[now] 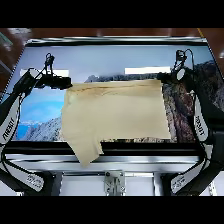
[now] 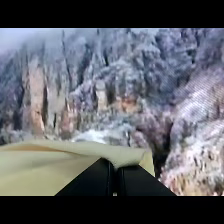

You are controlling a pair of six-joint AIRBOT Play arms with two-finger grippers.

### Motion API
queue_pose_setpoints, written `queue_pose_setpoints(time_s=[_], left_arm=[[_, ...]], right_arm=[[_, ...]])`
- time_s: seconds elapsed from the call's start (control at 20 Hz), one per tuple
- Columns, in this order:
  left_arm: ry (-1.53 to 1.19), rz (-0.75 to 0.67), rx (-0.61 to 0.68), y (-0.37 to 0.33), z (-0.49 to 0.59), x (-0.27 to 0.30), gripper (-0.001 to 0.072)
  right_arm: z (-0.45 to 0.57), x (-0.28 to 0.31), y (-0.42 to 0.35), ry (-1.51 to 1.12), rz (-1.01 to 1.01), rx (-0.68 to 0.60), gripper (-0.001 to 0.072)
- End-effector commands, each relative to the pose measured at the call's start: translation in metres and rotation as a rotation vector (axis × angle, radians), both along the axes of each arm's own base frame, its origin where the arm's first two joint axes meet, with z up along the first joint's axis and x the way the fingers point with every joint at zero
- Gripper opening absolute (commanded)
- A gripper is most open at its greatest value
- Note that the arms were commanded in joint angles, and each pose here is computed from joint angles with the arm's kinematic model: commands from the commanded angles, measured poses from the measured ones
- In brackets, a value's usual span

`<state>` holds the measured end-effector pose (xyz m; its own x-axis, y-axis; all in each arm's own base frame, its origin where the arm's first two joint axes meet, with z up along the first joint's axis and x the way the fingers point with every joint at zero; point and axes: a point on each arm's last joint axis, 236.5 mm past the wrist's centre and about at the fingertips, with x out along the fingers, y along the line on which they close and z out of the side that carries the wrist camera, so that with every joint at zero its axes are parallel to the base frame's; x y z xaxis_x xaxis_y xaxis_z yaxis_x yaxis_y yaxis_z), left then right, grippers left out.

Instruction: Fold the shirts.

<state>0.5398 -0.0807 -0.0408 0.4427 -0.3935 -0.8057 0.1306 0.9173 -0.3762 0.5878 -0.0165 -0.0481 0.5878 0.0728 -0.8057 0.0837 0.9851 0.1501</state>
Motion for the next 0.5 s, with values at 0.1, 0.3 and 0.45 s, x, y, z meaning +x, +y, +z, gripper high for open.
queue_pose_setpoints(time_s=[0.1, 0.3, 0.45], left_arm=[[0.415, -0.105, 0.112, 0.018, -0.038, -0.092, 0.0035], [0.441, -0.087, 0.092, 0.014, -0.042, -0.095, 0.0036], [0.451, -0.095, 0.051, 0.000, -0.044, -0.096, 0.0036]], right_arm=[[-0.042, -0.072, -0.010, 0.342, 0.030, 0.043, 0.0060], [-0.052, -0.086, -0.008, 0.412, 0.039, 0.054, 0.0060], [-0.056, -0.093, -0.005, 0.442, 0.042, 0.063, 0.0060]])
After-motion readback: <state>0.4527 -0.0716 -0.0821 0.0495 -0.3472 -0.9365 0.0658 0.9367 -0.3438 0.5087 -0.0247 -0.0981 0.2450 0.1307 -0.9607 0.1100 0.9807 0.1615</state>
